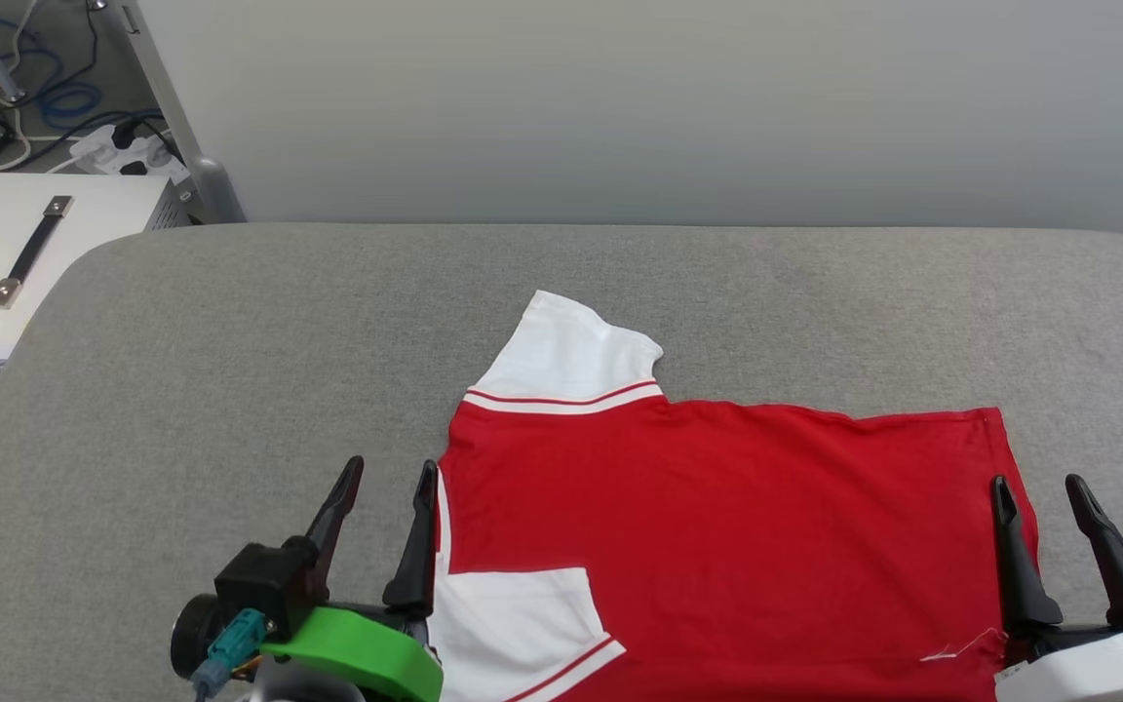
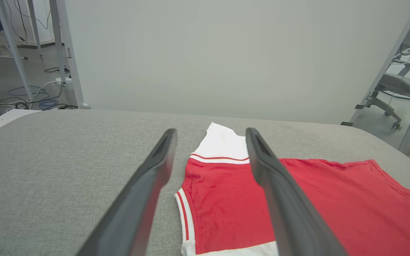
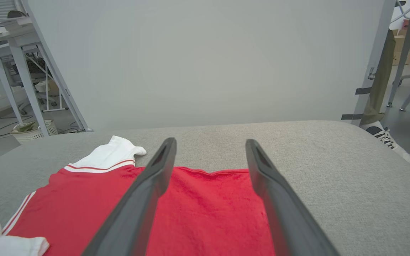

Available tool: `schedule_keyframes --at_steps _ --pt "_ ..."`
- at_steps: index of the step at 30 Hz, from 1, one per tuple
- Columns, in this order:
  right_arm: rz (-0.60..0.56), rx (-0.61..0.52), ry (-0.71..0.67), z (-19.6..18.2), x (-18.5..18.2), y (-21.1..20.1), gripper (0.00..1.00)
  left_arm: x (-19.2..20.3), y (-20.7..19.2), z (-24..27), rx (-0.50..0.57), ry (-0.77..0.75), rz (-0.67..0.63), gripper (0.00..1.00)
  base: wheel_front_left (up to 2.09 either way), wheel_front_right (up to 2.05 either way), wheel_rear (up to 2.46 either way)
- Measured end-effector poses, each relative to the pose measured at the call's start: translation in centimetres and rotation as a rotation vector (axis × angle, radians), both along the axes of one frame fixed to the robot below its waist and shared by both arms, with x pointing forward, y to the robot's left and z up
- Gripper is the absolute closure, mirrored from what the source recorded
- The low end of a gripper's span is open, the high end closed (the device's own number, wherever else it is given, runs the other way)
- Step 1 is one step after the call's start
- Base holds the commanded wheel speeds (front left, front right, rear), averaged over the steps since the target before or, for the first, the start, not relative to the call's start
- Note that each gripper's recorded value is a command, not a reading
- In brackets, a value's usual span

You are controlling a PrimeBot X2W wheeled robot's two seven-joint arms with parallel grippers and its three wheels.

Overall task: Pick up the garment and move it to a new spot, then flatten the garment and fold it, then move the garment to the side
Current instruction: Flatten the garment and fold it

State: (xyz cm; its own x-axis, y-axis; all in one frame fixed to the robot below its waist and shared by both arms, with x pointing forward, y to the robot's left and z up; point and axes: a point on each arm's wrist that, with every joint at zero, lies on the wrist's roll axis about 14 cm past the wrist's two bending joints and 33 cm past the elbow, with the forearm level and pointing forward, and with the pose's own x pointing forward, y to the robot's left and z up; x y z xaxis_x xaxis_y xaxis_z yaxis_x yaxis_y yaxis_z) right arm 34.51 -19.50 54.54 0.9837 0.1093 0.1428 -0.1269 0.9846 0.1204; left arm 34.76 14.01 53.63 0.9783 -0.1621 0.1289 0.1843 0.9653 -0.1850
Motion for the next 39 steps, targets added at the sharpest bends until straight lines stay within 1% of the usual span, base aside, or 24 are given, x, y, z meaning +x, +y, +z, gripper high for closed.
schedule_keyframes --at_steps 6,15,21,25,29,35,39 --pt "-0.018 0.013 -0.033 -0.2 -0.3 0.2 0.0 -0.8 -0.2 -1.3 -0.005 0.014 0.001 0.0 0.0 0.0 0.0" --pt "-0.024 0.014 -0.024 -0.9 -0.2 0.2 0.0 -0.7 0.4 -1.6 -0.006 0.006 0.017 0.0 0.0 0.0 0.0" --pt "-0.018 0.012 -0.013 -1.3 -0.1 0.3 0.0 -0.4 0.3 -1.9 0.004 0.009 0.01 0.0 0.0 0.0 0.0" --pt "-0.021 0.019 -0.002 -1.7 0.2 0.3 0.0 0.5 -0.1 -2.2 0.018 0.016 -0.008 0.0 0.0 0.0 0.0" --pt "-0.03 0.019 0.0 -1.7 0.7 0.1 0.0 2.5 -1.3 -3.5 0.029 0.063 -0.062 0.0 0.0 0.0 0.0" --pt "-0.028 0.02 -0.011 -1.4 2.0 0.2 0.0 8.2 -2.8 -3.1 0.158 0.138 -0.191 0.0 0.0 0.0 0.0" --pt "-0.042 0.02 -0.008 -1.6 3.0 -0.1 0.0 12.3 -4.0 -3.2 0.271 0.239 -0.285 0.0 0.0 0.0 0.0"
